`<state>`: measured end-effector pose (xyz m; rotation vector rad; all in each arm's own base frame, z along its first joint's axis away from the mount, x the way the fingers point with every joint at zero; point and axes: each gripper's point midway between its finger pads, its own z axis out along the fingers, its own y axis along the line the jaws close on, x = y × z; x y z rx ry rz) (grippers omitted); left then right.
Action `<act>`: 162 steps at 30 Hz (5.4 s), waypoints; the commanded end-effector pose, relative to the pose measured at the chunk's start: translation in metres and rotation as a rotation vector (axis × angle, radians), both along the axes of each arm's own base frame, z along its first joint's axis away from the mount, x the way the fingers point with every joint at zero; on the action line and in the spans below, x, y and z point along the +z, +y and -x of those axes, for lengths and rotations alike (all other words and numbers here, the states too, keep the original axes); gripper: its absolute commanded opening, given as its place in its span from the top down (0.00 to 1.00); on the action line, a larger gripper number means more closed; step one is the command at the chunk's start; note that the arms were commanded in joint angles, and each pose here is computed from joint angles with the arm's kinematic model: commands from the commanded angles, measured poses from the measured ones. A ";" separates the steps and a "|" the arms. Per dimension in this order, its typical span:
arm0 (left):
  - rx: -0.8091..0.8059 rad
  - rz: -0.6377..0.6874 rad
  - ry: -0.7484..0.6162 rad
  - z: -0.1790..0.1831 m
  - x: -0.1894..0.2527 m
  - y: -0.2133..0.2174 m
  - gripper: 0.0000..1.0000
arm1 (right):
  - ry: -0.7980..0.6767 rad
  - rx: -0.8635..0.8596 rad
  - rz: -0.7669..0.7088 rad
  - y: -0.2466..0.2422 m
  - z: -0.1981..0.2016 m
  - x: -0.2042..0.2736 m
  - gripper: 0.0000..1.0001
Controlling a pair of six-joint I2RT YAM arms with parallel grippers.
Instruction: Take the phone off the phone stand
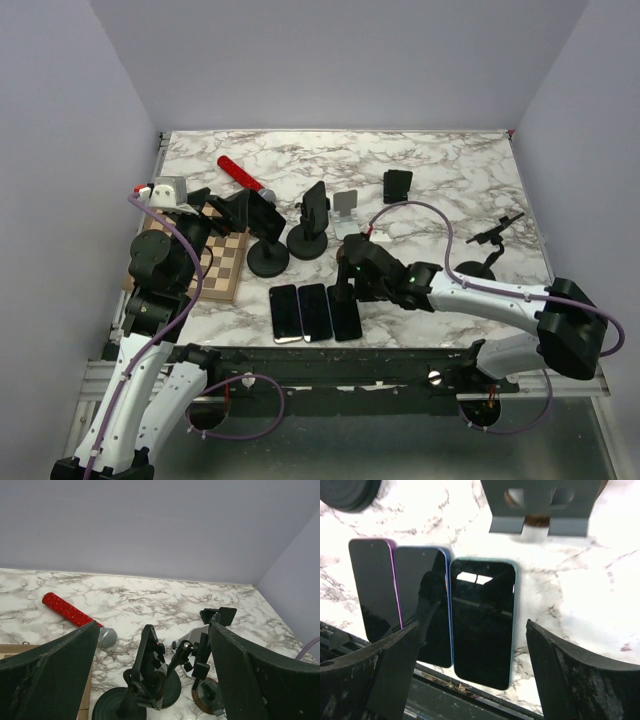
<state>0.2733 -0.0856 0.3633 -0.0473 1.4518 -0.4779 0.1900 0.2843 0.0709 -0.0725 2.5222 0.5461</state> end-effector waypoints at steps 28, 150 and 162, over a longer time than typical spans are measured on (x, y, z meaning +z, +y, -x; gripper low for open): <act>-0.122 -0.031 0.025 -0.007 -0.007 -0.023 0.02 | -0.495 0.552 -0.105 0.086 -0.150 0.181 0.02; -0.427 -0.281 0.451 -0.057 -0.137 -0.149 0.47 | -0.312 0.385 -0.091 0.094 -0.165 0.165 0.99; -0.467 -0.280 0.457 -0.055 -0.137 -0.155 0.80 | -0.350 0.364 -0.046 0.085 -0.169 0.158 0.99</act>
